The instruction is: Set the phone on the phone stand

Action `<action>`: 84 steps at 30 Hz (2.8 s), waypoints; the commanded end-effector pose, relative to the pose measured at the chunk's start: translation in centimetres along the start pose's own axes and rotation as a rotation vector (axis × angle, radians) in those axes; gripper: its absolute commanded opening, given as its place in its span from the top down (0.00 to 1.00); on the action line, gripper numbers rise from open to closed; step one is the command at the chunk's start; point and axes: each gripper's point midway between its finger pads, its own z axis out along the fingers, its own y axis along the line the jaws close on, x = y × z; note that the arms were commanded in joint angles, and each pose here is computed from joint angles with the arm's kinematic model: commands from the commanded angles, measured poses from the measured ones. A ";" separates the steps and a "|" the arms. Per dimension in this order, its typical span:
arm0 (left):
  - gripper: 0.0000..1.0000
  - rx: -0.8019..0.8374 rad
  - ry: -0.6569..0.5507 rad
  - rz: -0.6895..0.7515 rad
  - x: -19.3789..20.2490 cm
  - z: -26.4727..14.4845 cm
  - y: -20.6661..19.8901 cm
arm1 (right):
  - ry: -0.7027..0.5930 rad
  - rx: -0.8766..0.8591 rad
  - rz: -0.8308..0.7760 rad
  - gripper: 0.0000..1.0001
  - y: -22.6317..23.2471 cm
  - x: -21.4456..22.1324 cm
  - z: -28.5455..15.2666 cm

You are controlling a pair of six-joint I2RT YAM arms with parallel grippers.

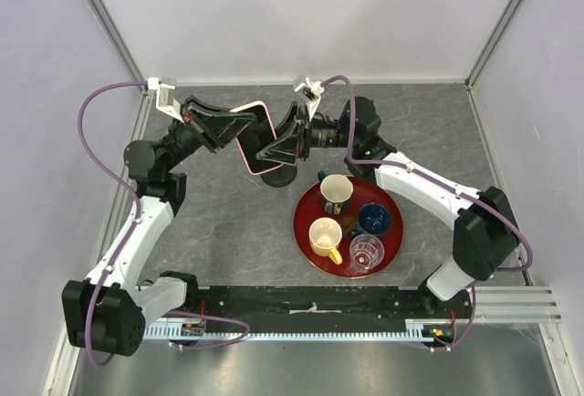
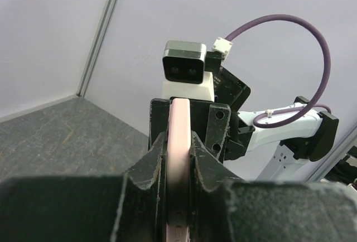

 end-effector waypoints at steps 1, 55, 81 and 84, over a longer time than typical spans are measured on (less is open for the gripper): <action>0.98 0.056 -0.047 0.039 -1.4 0.1 -1.6 | -0.041 -0.083 -0.057 0.59 2.0 -2.2 1.2; 0.51 0.150 0.536 -0.095 8.1 4.0 -1.5 | 0.161 0.060 -0.208 1.00 0.6 0.6 -8.2; 0.98 -0.467 0.065 0.221 -2.1 -0.3 4.5 | -0.005 0.727 -0.246 0.11 -8.9 -3.5 -12.1; 0.98 -0.603 -0.061 0.271 -4.9 -3.1 5.4 | -0.009 0.872 -0.229 0.19 -11.7 -2.7 -12.5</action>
